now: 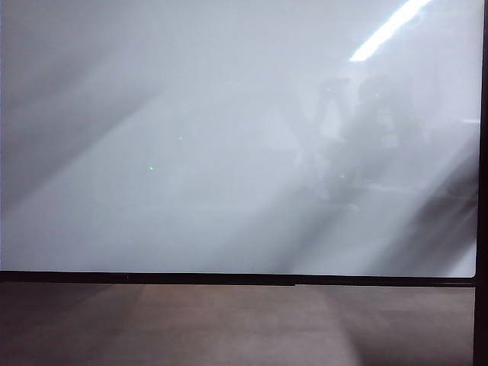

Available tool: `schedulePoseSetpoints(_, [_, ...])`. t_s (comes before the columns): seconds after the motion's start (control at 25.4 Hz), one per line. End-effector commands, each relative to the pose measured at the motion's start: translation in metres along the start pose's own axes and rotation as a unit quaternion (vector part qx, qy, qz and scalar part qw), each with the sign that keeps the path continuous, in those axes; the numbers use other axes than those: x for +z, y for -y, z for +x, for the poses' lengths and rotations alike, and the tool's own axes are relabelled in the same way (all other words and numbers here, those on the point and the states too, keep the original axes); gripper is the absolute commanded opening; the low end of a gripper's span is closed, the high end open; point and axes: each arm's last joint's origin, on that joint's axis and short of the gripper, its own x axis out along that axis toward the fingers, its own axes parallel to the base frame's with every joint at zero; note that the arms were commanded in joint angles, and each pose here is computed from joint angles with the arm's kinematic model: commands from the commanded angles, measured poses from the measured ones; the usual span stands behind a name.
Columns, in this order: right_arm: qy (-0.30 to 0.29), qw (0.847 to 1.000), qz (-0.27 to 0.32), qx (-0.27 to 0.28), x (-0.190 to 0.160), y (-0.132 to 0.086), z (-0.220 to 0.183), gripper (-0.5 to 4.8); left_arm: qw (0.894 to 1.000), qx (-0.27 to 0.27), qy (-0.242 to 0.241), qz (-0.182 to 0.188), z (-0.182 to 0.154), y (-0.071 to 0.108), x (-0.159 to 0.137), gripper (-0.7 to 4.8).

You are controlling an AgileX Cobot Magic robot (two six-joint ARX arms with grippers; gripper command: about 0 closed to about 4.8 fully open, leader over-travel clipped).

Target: Reach to the right to find the marker pen, pick it up, and write the number 3 on the whiteboard.

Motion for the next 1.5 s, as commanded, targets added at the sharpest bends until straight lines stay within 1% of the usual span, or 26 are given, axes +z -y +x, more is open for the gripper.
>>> schedulePoseSetpoints(0.04, [0.008,1.000,-0.004,0.000,0.0032,0.0003,0.0002,1.12,1.000,0.001,0.008,0.005,-0.0002,-0.0003,0.0024,-0.06])
schedulePoseSetpoints(0.28, [0.008,1.000,-0.004,0.000,0.0032,0.0001,0.0002,1.19,1.000,0.001,0.008,0.005,-0.0002,-0.0003,0.0024,-0.06])
schedulePoseSetpoints(0.35, [0.008,1.000,-0.008,0.000,0.0032,0.0001,0.0002,1.70,1.000,0.001,0.008,0.005,-0.0002,-0.0003,0.0024,-0.06])
schedulePoseSetpoints(0.59, [0.015,1.000,-0.023,0.003,0.0034,-0.0005,-0.0014,1.72,1.000,0.002,0.008,0.005,-0.0002,-0.0003,0.0023,-0.06])
schedulePoseSetpoints(0.63, [0.022,0.999,-0.026,0.002,0.0035,-0.0013,-0.0030,1.72,1.000,0.002,0.008,0.005,-0.0002,-0.0003,0.0023,-0.06])
schedulePoseSetpoints(0.67, [0.032,0.999,-0.032,0.002,0.0035,-0.0026,-0.0057,1.84,1.000,0.002,0.008,0.005,-0.0002,-0.0003,0.0023,-0.06])
schedulePoseSetpoints(0.87, [0.042,0.998,-0.038,0.000,0.0047,-0.0026,-0.0070,1.86,1.000,0.002,0.008,0.005,-0.0002,-0.0003,0.0023,-0.06])
schedulePoseSetpoints(1.06, [0.041,0.998,-0.047,-0.001,0.0043,-0.0024,-0.0071,1.87,1.000,0.002,0.008,0.005,-0.0002,-0.0003,0.0024,-0.06])
schedulePoseSetpoints(1.5, [0.037,0.998,-0.045,-0.001,-0.0005,-0.0013,-0.0053,1.95,1.000,0.002,0.008,0.005,-0.0002,-0.0003,0.0023,-0.06])
